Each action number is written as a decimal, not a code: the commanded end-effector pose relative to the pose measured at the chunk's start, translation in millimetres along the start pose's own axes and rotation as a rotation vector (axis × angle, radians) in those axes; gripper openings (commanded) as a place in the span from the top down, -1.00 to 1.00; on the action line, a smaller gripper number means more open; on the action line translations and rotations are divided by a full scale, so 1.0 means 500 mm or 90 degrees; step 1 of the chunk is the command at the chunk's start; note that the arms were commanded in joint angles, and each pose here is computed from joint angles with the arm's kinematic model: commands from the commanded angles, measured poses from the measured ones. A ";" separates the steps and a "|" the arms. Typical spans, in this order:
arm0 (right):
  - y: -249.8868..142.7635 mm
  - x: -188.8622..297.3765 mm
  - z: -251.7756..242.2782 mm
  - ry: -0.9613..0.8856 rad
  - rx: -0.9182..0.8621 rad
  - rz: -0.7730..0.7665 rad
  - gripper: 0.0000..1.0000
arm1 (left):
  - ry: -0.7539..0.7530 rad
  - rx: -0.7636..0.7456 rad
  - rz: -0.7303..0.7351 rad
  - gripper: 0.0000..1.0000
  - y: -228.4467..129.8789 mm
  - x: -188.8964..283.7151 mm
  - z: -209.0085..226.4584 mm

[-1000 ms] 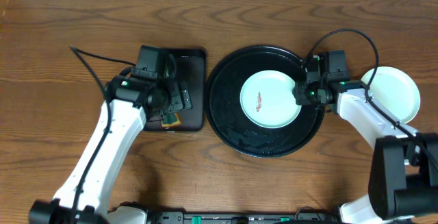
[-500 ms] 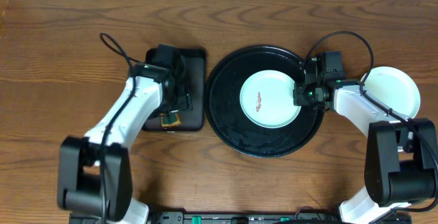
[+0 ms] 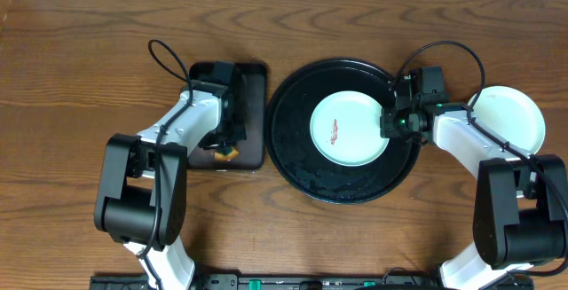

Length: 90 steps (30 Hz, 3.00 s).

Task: Clean dirty plates on tray and stack at the side
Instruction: 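Grasp the sponge from the small tray with the left gripper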

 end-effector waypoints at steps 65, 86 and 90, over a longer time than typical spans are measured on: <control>-0.001 0.006 0.010 0.007 -0.027 -0.007 0.97 | -0.140 -0.028 -0.067 0.85 -0.019 0.037 -0.034; 0.000 0.006 0.010 0.007 -0.027 -0.008 0.97 | -0.087 -0.032 -0.064 0.42 0.012 0.006 -0.029; 0.000 0.006 0.010 0.008 -0.026 -0.008 0.98 | -0.087 -0.033 -0.044 0.85 0.006 -0.012 -0.031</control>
Point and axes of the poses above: each gripper's point midway between its finger pads, its own x axis back along the fingers, its own z axis along the line the jaws close on, y = z × x, the point moved 6 cm from there along x, back along the fingers, and after that the axes turned 5 degrees about -x, right-handed, at the moved point
